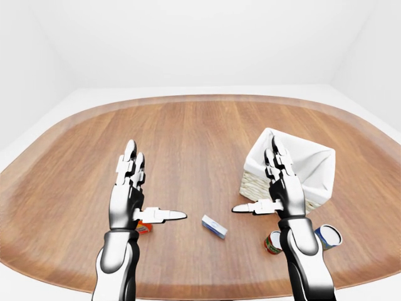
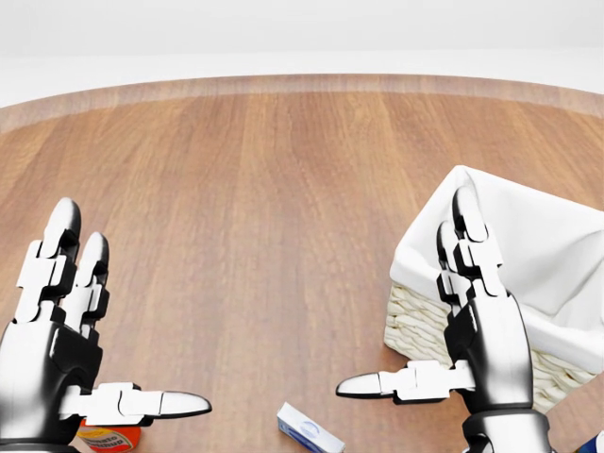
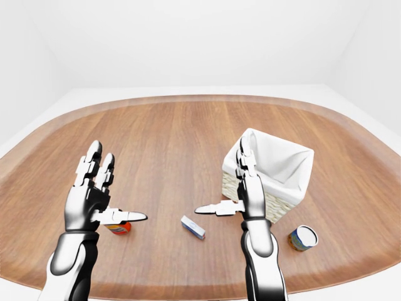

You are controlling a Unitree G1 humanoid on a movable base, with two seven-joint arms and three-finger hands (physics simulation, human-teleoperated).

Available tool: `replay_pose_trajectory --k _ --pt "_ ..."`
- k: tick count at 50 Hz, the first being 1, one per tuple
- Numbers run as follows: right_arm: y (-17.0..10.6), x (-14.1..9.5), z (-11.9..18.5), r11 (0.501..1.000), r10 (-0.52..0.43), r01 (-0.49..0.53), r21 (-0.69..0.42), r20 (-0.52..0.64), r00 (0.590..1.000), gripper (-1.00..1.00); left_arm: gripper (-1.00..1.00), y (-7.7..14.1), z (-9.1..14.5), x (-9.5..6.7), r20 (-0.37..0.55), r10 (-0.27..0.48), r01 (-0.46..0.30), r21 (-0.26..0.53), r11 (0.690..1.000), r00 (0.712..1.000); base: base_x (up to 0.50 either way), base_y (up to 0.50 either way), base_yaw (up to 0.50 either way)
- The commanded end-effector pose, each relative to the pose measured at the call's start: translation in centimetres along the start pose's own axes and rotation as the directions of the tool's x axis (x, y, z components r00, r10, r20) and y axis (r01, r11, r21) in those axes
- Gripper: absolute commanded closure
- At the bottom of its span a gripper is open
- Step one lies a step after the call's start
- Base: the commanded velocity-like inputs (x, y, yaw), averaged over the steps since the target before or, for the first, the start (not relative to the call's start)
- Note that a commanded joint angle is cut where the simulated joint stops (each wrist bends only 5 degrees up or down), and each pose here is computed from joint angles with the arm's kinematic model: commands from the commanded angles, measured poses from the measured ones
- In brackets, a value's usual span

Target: Pick up the ketchup, and put it in the basket.

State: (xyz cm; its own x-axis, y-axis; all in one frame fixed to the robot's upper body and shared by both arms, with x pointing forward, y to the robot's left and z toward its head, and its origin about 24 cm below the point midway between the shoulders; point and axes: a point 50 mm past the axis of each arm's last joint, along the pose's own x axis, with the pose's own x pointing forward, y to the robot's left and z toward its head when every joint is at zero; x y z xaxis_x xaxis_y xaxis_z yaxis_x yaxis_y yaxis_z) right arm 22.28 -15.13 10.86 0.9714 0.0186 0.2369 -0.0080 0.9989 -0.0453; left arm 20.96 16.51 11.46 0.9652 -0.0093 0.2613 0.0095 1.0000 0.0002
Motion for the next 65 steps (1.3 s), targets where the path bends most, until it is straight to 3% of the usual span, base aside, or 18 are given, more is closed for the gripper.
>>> replay_pose_trajectory --k 1,13,22,23,24,25,59,65 --pt "0.0 -0.1 -0.1 1.0 -0.003 0.003 0.0 -0.006 1.0 -1.0 -1.0 0.0 0.1 -0.1 0.001 0.001 -0.001 0.003 1.0 1.0 0.0 0.0 0.0" --pt "-0.2 -0.2 -0.3 1.0 -0.006 0.006 0.005 -0.014 1.0 -1.0 -1.0 0.2 0.3 -0.3 0.006 0.006 -0.006 0.014 1.0 1.0 0.0 0.0 0.0" --pt "-0.3 -0.2 -0.5 1.0 -0.007 0.007 0.013 -0.024 1.0 -1.0 -1.0 2.3 -0.1 -0.6 -0.017 0.071 -0.07 0.065 0.995 0.997 0.0 0.0 0.0" --pt "-0.3 -0.2 -0.5 1.0 -0.007 0.007 0.014 -0.024 1.0 -1.0 -1.0 2.7 -0.3 -0.7 -0.026 0.082 -0.08 0.067 0.994 0.996 0.0 0.0 0.0" --pt "-0.1 0.0 -1.0 1.0 0.003 -0.003 0.007 -0.043 0.999 -1.0 -1.0 8.3 -2.3 -2.3 -0.094 0.25 -0.238 0.122 0.964 0.964 0.0 0.0 0.0" --pt "-0.1 0.1 -1.0 1.0 0.003 -0.003 0.008 -0.043 0.999 -1.0 -1.0 8.7 -2.5 -2.4 -0.094 0.259 -0.246 0.126 0.961 0.961 0.0 0.0 0.0" --pt "-0.1 0.0 -1.0 1.0 0.006 -0.006 0.008 -0.042 0.999 -1.0 -1.0 9.1 -3.1 -2.5 -0.102 0.271 -0.257 0.131 0.957 0.957 0.0 0.0 0.0" --pt "-0.1 -0.2 -0.4 1.0 0.005 -0.005 0.003 -0.019 1.0 -1.0 -1.0 9.4 -4.5 -2.0 -0.124 0.281 -0.265 0.13 0.955 0.952 0.0 0.0 0.0"
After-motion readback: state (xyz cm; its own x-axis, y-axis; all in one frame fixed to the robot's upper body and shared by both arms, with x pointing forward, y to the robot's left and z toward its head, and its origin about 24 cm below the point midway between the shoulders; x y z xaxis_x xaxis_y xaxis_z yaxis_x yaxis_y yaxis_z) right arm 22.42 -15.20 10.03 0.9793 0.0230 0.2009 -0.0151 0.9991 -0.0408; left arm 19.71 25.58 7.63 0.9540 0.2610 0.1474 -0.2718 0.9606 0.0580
